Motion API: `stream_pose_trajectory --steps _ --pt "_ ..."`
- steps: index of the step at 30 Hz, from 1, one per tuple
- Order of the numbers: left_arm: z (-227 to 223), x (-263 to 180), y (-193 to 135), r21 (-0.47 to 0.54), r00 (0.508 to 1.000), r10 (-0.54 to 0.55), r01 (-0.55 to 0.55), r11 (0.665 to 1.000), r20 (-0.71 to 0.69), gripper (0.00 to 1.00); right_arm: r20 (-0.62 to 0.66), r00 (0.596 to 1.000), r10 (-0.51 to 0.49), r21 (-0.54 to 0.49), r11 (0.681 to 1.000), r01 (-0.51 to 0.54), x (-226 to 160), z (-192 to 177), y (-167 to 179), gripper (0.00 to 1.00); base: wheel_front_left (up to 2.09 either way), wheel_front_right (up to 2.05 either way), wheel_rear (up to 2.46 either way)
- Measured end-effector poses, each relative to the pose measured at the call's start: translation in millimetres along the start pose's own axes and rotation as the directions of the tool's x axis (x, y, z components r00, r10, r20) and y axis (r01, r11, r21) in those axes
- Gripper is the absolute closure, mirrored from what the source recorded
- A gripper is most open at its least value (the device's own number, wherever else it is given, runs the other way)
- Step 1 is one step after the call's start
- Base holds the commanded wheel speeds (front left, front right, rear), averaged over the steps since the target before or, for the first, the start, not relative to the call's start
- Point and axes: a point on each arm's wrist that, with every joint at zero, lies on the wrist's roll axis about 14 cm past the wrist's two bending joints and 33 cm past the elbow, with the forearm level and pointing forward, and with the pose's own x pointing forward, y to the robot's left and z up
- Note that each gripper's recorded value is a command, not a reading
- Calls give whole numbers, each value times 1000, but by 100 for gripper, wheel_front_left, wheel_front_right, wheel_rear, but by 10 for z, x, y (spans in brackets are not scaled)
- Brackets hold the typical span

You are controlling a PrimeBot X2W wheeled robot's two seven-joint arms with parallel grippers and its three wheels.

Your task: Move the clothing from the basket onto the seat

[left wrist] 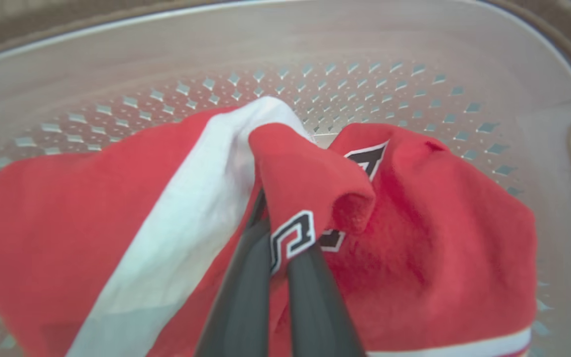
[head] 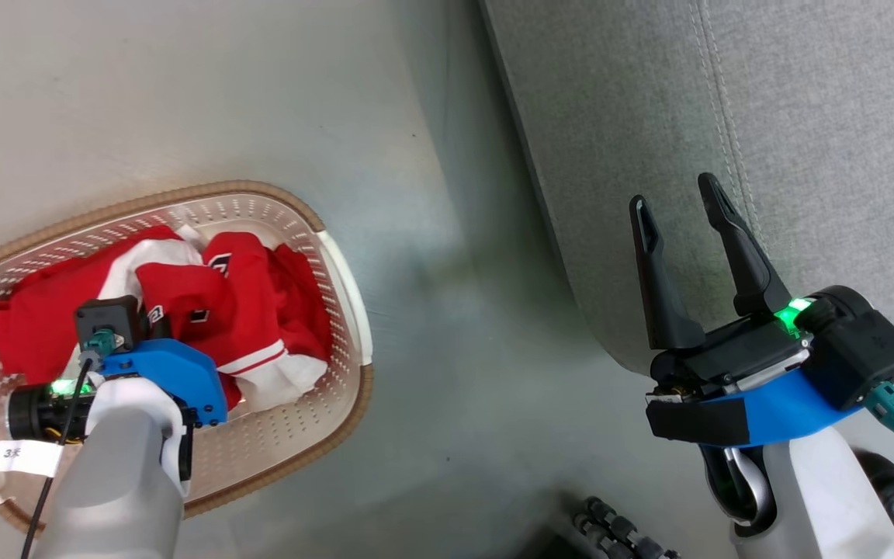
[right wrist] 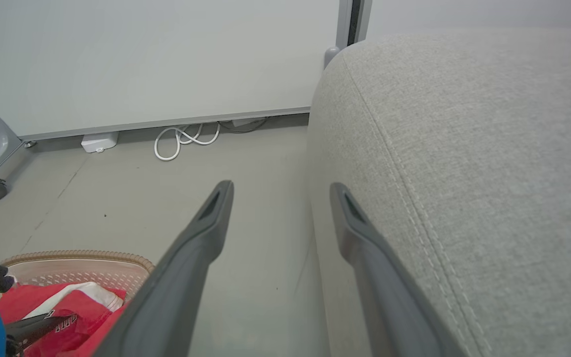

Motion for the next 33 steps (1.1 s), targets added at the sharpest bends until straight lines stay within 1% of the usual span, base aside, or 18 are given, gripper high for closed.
stream_pose_trajectory --steps 9,12,21,23,29,33 --pt "232 -310 -86 -33 998 -22 24 999 66 100 58 996 61 -24 998 -60 26 208 196 0 0 0 0" --pt "392 -458 -87 -32 993 -25 29 999 118 100 87 993 81 -33 996 -78 5 323 262 0 0 0 0" --pt "621 -1049 -184 -25 972 -40 47 999 231 100 157 980 124 -45 992 -118 -222 635 432 0 0 0 0" --pt "665 -1189 -192 -36 965 -38 49 998 260 100 173 976 135 -46 991 -129 -294 699 477 0 0 0 0" --pt "801 -1592 -240 -19 937 -48 58 998 347 100 213 964 157 -48 987 -151 -521 854 573 0 0 0 0" --pt "982 -1842 -293 13 905 -64 64 998 420 100 240 954 178 -50 984 -171 -654 943 649 0 0 0 0"
